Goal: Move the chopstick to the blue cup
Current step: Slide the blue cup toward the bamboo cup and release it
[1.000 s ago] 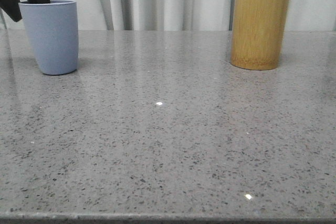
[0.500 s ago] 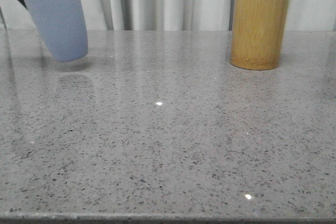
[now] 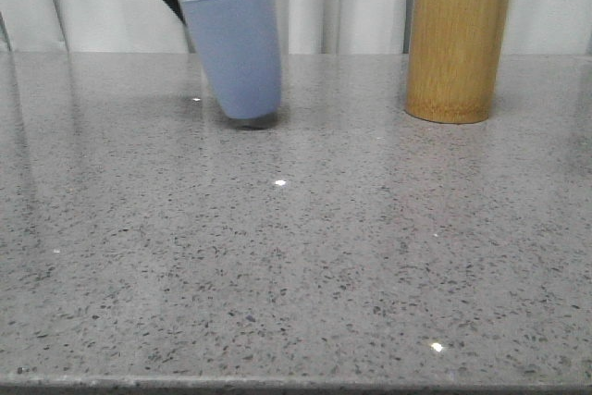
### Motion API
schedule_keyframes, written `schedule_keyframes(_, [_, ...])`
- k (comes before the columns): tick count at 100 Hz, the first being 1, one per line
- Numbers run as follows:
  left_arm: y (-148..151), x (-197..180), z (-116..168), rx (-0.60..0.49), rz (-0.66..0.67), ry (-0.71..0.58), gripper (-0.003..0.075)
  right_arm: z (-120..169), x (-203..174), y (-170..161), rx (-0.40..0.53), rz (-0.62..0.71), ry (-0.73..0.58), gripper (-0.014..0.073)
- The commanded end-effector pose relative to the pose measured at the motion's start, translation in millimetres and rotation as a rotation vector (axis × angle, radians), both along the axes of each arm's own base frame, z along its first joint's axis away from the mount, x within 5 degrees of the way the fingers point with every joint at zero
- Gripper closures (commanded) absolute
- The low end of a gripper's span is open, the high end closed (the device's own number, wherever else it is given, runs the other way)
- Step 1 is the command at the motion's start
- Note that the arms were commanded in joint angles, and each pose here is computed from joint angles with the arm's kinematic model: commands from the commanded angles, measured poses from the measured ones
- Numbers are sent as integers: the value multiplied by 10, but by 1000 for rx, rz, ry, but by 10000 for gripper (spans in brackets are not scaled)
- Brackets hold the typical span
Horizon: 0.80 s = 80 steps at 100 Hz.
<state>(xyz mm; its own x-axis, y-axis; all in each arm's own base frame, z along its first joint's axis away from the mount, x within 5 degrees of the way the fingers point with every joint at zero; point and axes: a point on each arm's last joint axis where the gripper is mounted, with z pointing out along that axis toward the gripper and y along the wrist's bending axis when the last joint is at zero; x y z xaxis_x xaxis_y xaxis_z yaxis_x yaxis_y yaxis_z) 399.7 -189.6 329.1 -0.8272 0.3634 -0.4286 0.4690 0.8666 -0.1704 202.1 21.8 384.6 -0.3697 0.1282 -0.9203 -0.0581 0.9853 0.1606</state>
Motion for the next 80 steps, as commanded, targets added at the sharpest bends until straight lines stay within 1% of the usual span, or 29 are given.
schedule_keyframes(1, [-87,-84,349,-70,-9,-98,739,207,-11,-3,7,-1,-116,77])
schedule_keyframes(9, [-140,-62,342,-74,-18,-106,739,204,-12,-2,7,-1,-113,77])
schedule_keyframes(26, [-159,-19,327,-75,-18,-108,738,197,-13,-2,6,-1,-105,77])
schedule_keyframes(31, [-160,-20,328,-77,-19,-107,727,194,-14,-3,5,0,-103,77])
schedule_keyframes(36, [-162,-24,327,-79,-20,-102,685,191,-15,-2,5,0,-98,77])
schedule_keyframes(38, [-164,-27,326,-80,-21,-99,657,188,-16,-2,4,0,-95,77])
schedule_keyframes(43, [-168,-34,325,-85,-23,-92,569,187,-16,-2,4,0,-94,77])
schedule_keyframes(51, [-171,-35,326,-89,-24,-90,382,186,-17,-2,4,0,-92,77])
schedule_keyframes(52, [-171,-35,326,-89,-24,-90,382,186,-17,-2,4,0,-92,77])
schedule_keyframes(54, [-171,-37,331,-89,-24,-91,337,186,-17,-2,4,0,-92,77])
schedule_keyframes(56, [-170,-39,344,-89,-25,-92,312,186,-17,-2,4,0,-92,77])
schedule_keyframes(62, [-167,-45,375,-91,-27,-97,275,186,-17,-2,4,0,-92,77])
schedule_keyframes(73, [-164,-63,522,-111,-32,-133,281,186,-17,-2,4,0,-92,77])
schedule_keyframes(80, [-176,-92,660,-153,-40,-162,281,186,-17,-2,4,0,-92,77])
